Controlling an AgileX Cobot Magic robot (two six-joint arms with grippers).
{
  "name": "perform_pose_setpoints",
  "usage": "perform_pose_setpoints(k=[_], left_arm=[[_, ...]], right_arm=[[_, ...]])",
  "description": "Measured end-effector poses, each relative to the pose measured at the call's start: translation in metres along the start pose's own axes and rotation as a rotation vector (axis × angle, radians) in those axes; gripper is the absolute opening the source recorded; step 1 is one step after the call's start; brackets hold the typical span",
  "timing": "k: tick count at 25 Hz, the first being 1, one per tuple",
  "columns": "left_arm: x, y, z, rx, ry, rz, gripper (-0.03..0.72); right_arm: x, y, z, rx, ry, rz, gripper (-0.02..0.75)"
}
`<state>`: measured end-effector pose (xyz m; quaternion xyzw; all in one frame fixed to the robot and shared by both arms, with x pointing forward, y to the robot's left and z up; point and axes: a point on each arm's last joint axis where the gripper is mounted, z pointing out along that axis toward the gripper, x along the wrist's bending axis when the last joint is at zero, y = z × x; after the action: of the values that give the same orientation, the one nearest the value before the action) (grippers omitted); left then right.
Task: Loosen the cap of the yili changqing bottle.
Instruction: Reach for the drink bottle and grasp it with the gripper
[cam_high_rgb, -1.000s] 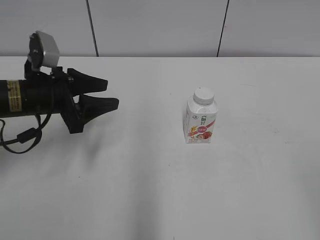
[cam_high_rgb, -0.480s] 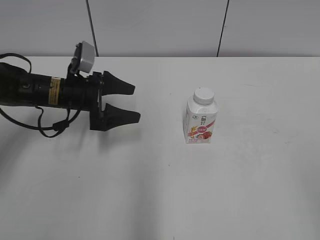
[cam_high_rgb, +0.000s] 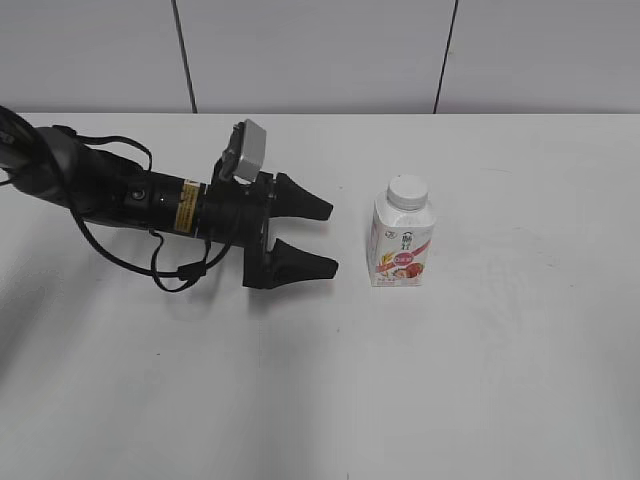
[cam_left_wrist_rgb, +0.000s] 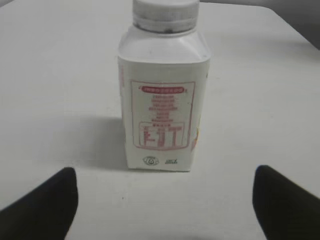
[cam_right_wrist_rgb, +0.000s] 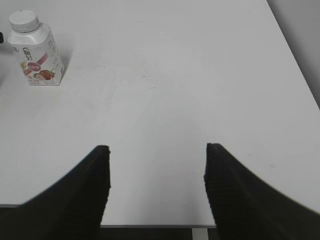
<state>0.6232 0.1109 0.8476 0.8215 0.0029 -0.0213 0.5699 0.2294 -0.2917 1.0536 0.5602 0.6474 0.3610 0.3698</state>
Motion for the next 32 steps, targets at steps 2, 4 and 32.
perform_pose_setpoints(k=[2,4,32], left_arm=[[0.001,0.001,0.007,-0.006,-0.003,0.004,0.637],[0.002,0.002,0.012,-0.009,0.009,0.002,0.633],[-0.002,0.02,0.074,-0.02,0.048,0.064,0.595]], right_arm=[[0.0,0.0,0.0,0.0,0.0,0.0,0.48],[0.0,0.0,0.0,0.0,0.0,0.0,0.48],[0.0,0.0,0.0,0.0,0.0,0.0,0.48]])
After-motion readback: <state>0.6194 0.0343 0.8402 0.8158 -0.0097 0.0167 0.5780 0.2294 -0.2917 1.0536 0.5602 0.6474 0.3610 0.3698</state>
